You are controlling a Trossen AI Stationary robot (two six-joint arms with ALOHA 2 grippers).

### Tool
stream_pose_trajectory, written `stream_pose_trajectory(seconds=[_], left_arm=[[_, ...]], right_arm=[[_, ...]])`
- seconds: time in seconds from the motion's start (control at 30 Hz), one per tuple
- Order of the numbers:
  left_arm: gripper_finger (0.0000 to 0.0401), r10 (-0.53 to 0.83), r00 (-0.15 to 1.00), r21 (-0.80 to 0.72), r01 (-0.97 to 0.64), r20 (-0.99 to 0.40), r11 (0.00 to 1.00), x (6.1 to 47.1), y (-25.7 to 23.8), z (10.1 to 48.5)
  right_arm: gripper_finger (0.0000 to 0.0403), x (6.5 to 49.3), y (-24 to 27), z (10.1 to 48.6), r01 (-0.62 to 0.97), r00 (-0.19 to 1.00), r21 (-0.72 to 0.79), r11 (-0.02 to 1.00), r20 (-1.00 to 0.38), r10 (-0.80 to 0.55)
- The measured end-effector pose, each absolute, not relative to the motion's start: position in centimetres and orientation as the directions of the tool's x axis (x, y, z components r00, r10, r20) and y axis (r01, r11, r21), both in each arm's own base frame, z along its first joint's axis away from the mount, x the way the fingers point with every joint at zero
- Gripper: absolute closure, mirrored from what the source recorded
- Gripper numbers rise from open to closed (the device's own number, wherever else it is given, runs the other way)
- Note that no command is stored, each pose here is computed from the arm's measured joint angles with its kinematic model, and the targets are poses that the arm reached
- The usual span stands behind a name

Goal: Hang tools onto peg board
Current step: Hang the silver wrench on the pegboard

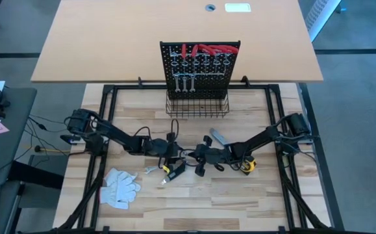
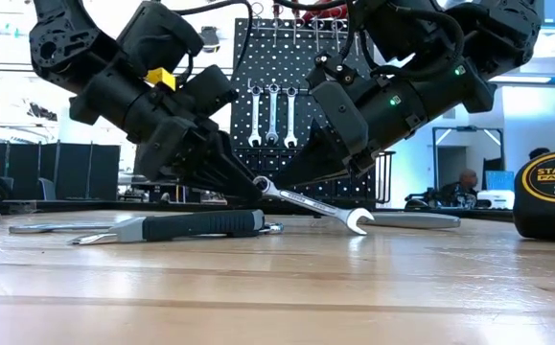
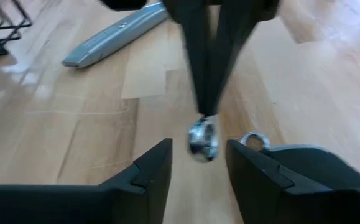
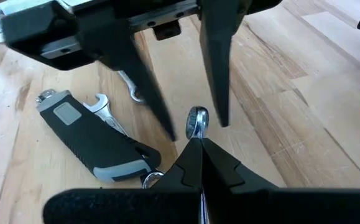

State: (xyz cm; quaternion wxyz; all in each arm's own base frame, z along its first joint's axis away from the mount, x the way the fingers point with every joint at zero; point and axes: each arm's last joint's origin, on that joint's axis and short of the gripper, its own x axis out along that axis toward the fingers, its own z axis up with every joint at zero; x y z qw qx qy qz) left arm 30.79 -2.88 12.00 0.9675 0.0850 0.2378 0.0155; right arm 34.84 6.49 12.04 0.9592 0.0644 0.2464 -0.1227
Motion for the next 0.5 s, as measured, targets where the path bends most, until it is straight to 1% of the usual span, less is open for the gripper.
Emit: stream_pose_trajectory(seconds=[0.4, 0.5], left_arm=[[0.0383, 0.062, 0.891, 0.170, 0.017, -0.449, 0.985, 30.83, -2.91, 12.10], [0.0389, 0.063, 0.890, 0.194, 0.029, -0.452, 0.981, 30.82, -2.90, 12.07]], right_arm=[[0.0394, 34.83, 6.49, 12.04, 0.273, 0.848, 0.076, 0.959, -0.490, -0.203], [0.0378, 34.86, 6.38, 12.06, 0.291, 0.848, 0.099, 0.951, -0.488, -0.209]])
